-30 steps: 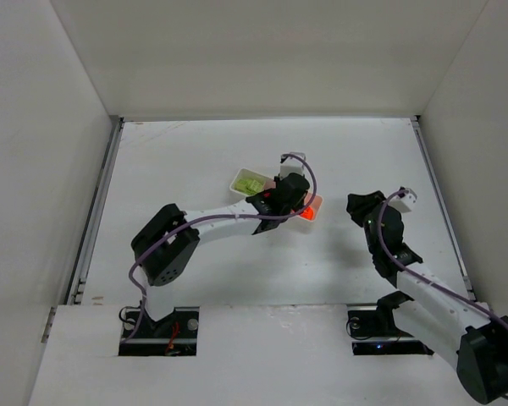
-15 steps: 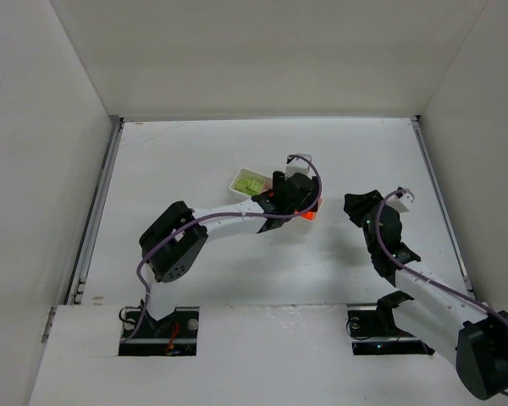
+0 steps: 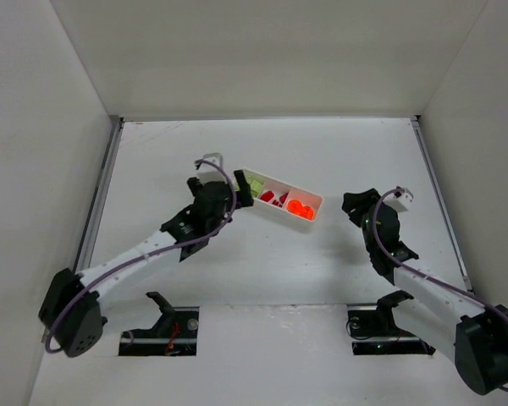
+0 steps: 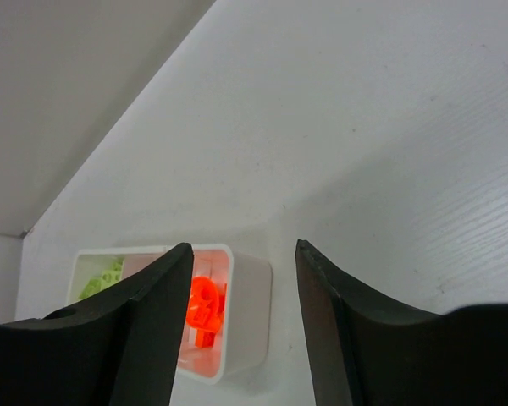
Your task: Sort the legos into containers by color
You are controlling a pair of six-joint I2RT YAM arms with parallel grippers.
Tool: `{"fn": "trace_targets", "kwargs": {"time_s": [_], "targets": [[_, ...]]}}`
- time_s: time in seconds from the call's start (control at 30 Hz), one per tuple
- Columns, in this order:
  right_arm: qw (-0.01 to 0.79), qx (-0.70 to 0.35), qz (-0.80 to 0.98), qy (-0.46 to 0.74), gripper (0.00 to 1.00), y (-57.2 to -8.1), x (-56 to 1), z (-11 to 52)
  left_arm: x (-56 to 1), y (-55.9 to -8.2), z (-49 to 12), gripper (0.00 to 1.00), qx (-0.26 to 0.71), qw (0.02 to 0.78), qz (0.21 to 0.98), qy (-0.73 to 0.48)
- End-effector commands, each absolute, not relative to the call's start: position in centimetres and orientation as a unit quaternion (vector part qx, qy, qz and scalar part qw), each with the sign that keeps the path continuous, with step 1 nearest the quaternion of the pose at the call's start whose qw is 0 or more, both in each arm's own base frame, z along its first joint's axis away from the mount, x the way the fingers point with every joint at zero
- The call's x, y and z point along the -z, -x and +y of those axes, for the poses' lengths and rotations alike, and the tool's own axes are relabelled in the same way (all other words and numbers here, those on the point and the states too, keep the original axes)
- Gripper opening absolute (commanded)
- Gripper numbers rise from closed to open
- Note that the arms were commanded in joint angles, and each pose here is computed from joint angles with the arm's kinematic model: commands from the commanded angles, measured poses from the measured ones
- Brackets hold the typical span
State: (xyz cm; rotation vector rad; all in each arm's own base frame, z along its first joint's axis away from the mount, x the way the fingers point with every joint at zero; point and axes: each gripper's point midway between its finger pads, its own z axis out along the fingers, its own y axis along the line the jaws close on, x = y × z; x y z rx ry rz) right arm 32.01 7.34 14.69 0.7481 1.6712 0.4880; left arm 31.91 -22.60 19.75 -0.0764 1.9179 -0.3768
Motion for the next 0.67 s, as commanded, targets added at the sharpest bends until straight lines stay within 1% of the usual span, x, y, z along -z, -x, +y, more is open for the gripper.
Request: {"fn": "trace_targets", "kwargs": {"time_s": [0.0, 0.07, 0.1, 0.13, 0.17, 0.33, 0.43, 0.63], "targets": [[0.605, -0.196, 0.703, -0.319, 0.59, -33.0, -15.9, 7.1, -18.0, -30.3, -16.8, 1.0, 0.126, 0.554, 0.817, 0.098], [0.606, -0.187, 0.708, -0.309, 0.65, -33.1, -15.8, 7.3, -16.4, -29.1, -13.5, 1.0, 0.109, 0.541, 0.823, 0.138], [0.607, -0.188, 0.709, -0.306, 0.7, -33.0, -15.9, 7.6, -15.6, -28.5, -11.9, 1.0, 0.101, 0.532, 0.826, 0.159], [0.611, -0.185, 0.707, -0.305, 0.8, -32.9, -16.1, 7.5, -14.9, -27.8, -10.5, 1.0, 0.091, 0.523, 0.829, 0.178], [0.616, -0.18, 0.702, -0.308, 1.0, -32.8, -16.4, 7.2, -14.2, -27.1, -9.2, 1.0, 0.082, 0.513, 0.832, 0.194], [0.628, -0.15, 0.696, -0.314, 1.0, -31.5, -17.7, 6.3, -12.7, -24.0, -6.0, 1.0, 0.064, 0.487, 0.841, 0.225], [0.635, -0.127, 0.69, -0.324, 1.0, -30.6, -18.6, 5.1, -12.9, -23.5, -6.5, 1.0, 0.09, 0.493, 0.834, 0.231], [0.631, -0.114, 0.692, -0.331, 1.0, -29.2, -18.6, 4.1, -11.9, -23.5, -7.2, 1.0, 0.091, 0.477, 0.844, 0.227]]}}
